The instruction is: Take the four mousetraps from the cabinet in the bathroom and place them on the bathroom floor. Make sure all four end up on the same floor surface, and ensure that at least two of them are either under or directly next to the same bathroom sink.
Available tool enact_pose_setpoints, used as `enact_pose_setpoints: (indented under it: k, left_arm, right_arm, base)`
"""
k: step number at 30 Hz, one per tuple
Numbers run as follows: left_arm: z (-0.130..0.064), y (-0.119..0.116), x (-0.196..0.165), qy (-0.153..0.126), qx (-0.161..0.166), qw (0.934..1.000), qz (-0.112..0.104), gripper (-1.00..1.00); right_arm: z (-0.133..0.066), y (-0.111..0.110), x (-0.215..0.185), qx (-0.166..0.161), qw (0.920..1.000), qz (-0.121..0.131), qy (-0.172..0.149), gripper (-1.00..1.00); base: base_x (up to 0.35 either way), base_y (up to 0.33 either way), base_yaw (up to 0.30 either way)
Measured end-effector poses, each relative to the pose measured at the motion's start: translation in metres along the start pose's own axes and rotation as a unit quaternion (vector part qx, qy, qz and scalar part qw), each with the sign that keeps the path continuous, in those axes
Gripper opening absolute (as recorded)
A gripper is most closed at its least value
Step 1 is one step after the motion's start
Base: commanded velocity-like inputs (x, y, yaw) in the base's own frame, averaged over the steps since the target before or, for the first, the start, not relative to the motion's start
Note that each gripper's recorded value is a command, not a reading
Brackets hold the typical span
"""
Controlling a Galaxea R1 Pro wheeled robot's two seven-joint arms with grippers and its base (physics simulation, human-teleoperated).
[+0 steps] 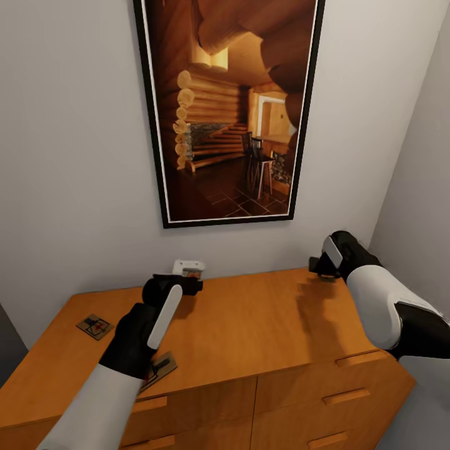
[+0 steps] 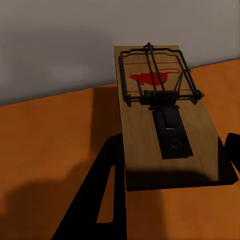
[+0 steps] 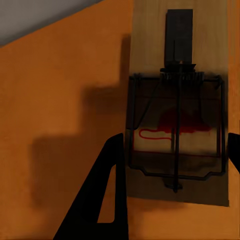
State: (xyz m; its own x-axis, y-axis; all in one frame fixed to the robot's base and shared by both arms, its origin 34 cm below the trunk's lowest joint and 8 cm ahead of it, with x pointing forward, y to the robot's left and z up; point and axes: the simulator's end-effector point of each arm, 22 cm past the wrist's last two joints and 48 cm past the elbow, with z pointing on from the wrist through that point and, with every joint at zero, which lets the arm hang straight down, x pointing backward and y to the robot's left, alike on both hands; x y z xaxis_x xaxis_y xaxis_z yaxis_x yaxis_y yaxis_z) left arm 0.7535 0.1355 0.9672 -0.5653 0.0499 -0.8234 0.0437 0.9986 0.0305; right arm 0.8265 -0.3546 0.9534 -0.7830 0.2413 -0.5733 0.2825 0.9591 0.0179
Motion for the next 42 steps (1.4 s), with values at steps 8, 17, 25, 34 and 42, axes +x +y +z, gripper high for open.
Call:
enact_pose_setpoints:
  k: [8, 17, 25, 34, 42]
  left_arm:
    - [-0.005, 0.01, -0.01, -0.012, -0.016, 0.9998, -0.007, -1.0]
    - [-0.017, 0.016, -0.021, -0.023, -0.024, 0.9994, -0.005, -1.0]
    - [-0.021, 0.016, -0.028, -0.034, -0.023, 0.9991, -0.007, -1.0]
    - [-0.022, 0.017, -0.028, -0.035, -0.024, 0.9991, -0.007, -1.0]
    - [-0.022, 0.017, -0.029, -0.035, -0.024, 0.9991, -0.008, -1.0]
  right_arm:
    - [0.015, -0.016, 0.023, 0.017, 0.9997, 0.009, 0.018, -1.0]
    - [0.024, -0.019, 0.038, 0.019, 0.9994, 0.013, 0.028, -1.0]
    - [0.018, -0.012, 0.02, 0.006, 0.9998, 0.018, -0.003, -1.0]
    - [0.018, -0.003, 0.01, -0.014, 0.9993, 0.02, -0.028, -1.0]
    - [0.016, -0.003, -0.012, -0.015, 0.9964, 0.029, -0.079, -1.0]
  base:
    - [0.0, 0.0, 0.0]
    - [-0.011, 0.0, 0.0]
    - [-0.274, 0.0, 0.0]
    - [-0.262, 0.0, 0.0]
    - [-0.036, 0.0, 0.0]
